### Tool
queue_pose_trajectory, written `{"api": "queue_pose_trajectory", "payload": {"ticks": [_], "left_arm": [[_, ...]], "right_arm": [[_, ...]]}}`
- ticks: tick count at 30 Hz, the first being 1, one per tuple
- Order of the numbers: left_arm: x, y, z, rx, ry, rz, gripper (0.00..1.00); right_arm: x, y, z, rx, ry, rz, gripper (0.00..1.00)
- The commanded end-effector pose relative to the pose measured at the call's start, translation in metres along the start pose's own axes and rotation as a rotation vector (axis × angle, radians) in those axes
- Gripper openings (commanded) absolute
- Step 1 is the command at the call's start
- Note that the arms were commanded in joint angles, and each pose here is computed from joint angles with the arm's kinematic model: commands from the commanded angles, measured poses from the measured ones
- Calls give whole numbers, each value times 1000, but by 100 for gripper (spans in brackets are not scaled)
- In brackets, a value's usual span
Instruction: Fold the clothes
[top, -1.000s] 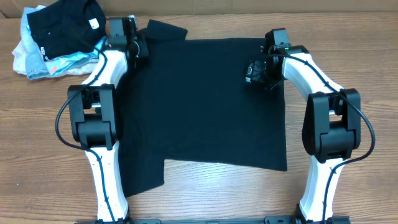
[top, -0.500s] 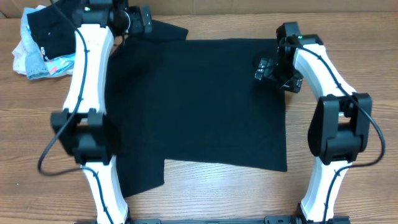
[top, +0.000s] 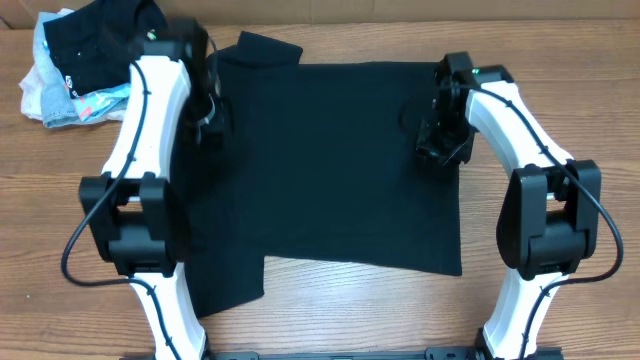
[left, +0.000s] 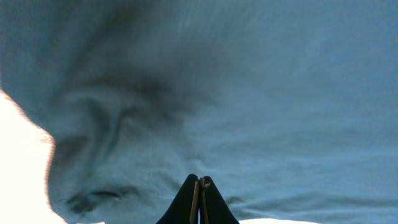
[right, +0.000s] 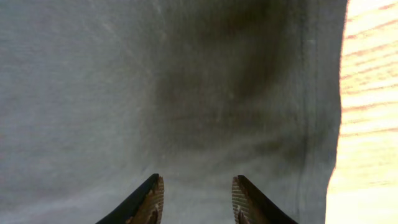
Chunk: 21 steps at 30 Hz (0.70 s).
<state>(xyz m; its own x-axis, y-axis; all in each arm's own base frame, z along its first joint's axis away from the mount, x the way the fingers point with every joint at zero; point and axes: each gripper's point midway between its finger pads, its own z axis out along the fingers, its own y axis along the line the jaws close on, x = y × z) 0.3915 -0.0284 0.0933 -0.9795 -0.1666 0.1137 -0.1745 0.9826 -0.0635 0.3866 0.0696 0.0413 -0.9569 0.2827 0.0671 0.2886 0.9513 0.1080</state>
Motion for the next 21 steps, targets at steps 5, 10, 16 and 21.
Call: {"api": "queue_pose_trajectory", "payload": {"ticks": [5, 10, 16, 21], "left_arm": [[21, 45, 59, -167, 82, -94, 4], [23, 64, 84, -117, 88, -165, 4], [22, 90, 101, -106, 70, -228, 4], [27, 94, 122, -103, 59, -236, 4]], "right_arm": [[8, -18, 21, 2, 24, 49, 39], [18, -26, 36, 12, 48, 75, 37], [38, -36, 56, 37, 98, 144, 36], [54, -45, 71, 57, 133, 190, 33]]}}
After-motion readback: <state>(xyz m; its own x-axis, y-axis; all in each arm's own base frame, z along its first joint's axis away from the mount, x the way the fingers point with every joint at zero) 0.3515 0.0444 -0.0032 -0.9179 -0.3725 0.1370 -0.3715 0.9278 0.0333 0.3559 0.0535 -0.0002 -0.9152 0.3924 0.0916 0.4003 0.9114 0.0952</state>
